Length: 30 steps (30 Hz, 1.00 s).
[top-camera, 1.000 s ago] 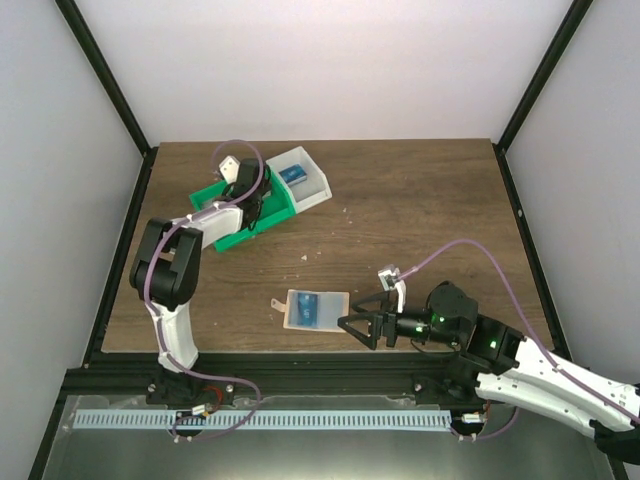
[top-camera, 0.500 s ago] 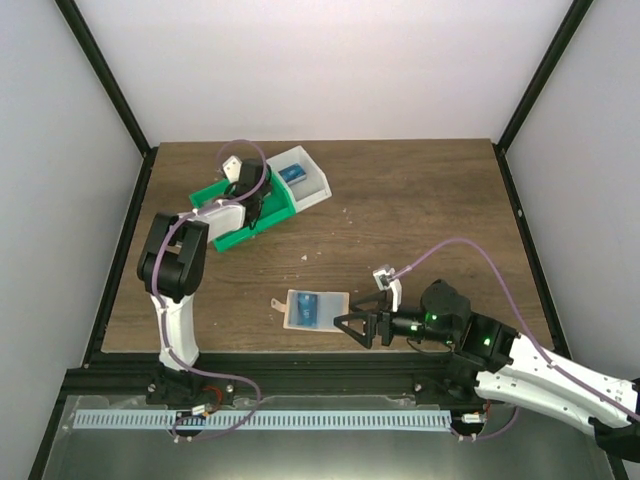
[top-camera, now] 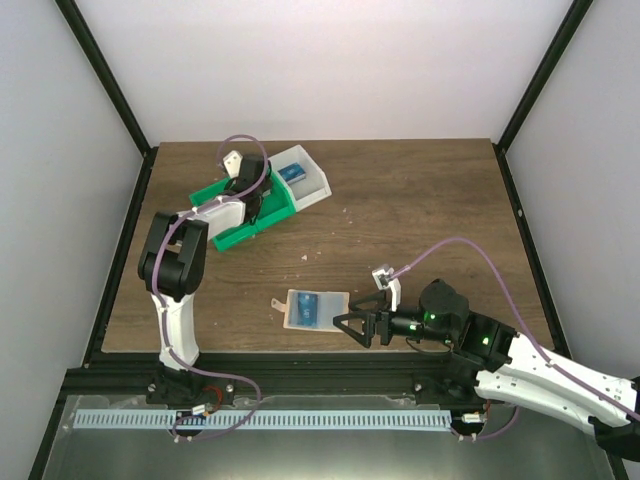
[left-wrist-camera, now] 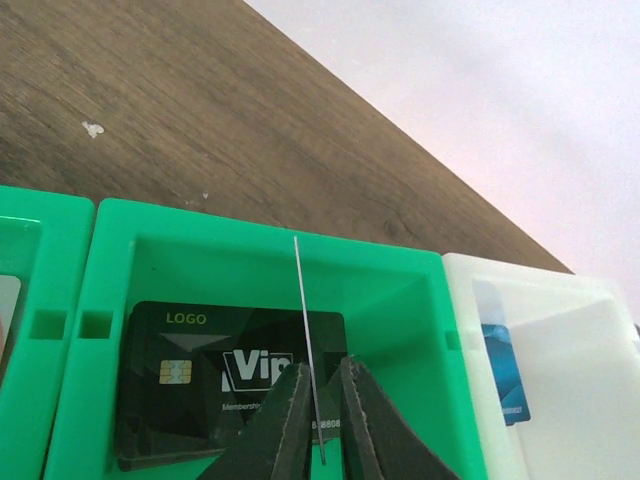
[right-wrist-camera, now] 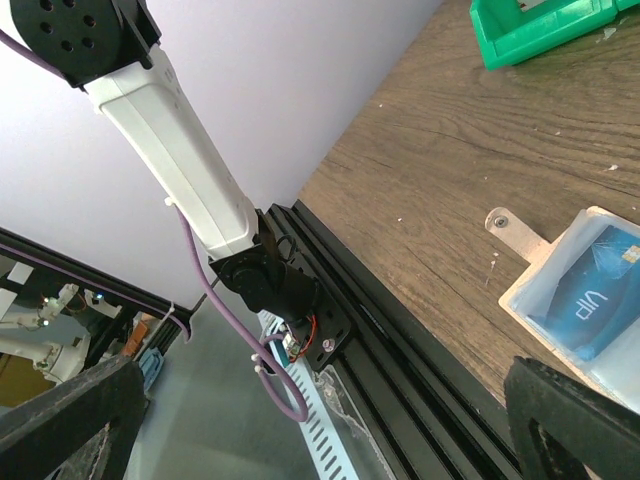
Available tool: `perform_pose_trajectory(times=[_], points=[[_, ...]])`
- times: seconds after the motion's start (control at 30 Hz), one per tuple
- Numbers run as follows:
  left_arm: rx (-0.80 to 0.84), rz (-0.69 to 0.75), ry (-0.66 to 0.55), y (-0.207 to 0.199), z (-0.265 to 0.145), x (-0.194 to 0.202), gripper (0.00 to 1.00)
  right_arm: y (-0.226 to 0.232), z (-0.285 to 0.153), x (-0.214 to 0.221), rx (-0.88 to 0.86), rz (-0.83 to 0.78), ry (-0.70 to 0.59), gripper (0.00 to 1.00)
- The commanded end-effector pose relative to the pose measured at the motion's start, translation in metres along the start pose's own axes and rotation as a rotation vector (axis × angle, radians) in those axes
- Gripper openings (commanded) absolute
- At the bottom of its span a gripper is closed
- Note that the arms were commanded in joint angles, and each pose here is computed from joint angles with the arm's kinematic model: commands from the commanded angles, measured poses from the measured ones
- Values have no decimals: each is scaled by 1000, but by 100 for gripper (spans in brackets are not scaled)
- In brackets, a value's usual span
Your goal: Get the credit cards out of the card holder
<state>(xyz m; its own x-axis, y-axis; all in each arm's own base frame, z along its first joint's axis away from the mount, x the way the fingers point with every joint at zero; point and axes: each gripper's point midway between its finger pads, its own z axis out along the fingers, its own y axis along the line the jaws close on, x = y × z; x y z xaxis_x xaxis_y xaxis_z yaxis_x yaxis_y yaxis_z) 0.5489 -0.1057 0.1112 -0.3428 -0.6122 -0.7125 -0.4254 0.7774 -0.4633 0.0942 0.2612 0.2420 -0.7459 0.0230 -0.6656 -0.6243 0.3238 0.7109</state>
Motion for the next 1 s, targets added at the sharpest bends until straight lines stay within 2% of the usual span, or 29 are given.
perform_pose_trajectory(times=[0.0, 0.2, 0.33, 0.8, 0.97], points=[[-10, 4, -16, -1, 4, -6, 13, 11, -5, -16, -17, -13, -47, 100], [-18, 2, -7, -1, 6, -5, 15, 10, -6, -15, -12, -11, -48, 100], [-31, 6, -6, 2, 8, -3, 0, 10, -8, -16, -10, -10, -54, 100], [-75, 37, -30, 17, 14, 2, 0, 9, -11, -15, -3, 2, -61, 100], [-93, 36, -35, 18, 10, -3, 18, 7, -12, -13, -1, 7, -59, 100]])
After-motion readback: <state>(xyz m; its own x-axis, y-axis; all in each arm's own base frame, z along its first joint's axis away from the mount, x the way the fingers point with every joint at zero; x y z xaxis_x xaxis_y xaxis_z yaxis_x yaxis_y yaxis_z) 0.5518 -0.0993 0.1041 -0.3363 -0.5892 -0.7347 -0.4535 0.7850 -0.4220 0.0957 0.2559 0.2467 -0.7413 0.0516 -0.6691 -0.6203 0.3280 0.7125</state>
